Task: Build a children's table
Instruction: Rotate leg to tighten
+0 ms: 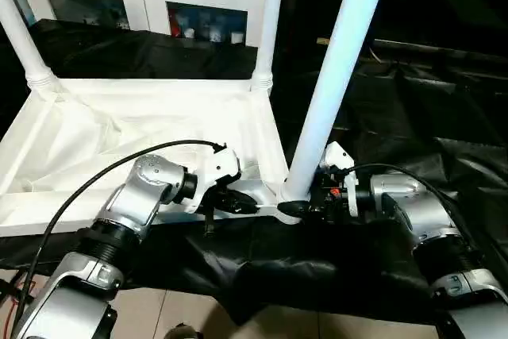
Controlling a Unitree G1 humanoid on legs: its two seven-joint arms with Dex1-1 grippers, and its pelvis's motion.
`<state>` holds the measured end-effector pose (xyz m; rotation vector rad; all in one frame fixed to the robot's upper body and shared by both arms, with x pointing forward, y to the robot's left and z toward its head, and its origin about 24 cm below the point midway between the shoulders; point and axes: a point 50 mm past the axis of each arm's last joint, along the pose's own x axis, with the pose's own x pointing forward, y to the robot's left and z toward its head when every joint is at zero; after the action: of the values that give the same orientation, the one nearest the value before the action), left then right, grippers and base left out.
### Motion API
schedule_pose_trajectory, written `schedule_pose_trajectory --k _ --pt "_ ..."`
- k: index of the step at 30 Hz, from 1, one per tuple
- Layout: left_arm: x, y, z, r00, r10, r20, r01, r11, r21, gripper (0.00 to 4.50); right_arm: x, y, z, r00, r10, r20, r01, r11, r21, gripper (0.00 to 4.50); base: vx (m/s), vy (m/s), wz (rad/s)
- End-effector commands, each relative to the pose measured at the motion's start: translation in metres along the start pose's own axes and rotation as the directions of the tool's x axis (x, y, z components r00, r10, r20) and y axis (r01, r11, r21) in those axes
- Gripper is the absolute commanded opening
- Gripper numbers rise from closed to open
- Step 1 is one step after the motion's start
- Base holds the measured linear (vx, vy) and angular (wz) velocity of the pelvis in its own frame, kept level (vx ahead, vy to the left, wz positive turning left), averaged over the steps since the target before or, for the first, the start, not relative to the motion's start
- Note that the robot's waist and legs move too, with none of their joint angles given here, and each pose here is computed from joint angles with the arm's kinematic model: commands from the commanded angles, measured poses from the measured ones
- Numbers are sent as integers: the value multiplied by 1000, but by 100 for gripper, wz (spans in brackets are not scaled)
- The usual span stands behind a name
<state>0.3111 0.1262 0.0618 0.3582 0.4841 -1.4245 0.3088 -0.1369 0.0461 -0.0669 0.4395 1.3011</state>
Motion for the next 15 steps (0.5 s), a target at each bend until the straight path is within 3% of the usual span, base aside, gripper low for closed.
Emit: schedule_pose_trajectory --k 1,4,6,7,9,12,15 --pt "10 -2 18 999 -8 50 5 998 68 0 17 14 -2 993 116 -8 -116 993 1 306 0 0 0" --pt "12 0 19 998 22 64 -26 998 59 0 22 13 -3 997 83 5 -83 996 13 283 0 0 0" --pt "16 5 22 994 78 79 -82 996 41 0 28 3 -4 998 -62 9 61 998 29 281 0 0 0" --pt "16 5 22 994 78 79 -82 996 41 0 28 3 -4 998 -62 9 61 998 29 280 0 0 0" --pt "22 12 27 982 166 87 -168 986 18 0 37 -12 -6 958 -288 -3 288 955 66 277 0 0 0" --pt "34 23 36 950 297 95 -296 955 -25 0 52 -20 -6 894 -447 -16 443 880 170 275 0 0 0" --pt "46 27 45 922 374 104 -368 927 -68 0 65 -23 -4 834 -550 -35 545 814 199 275 0 0 0"
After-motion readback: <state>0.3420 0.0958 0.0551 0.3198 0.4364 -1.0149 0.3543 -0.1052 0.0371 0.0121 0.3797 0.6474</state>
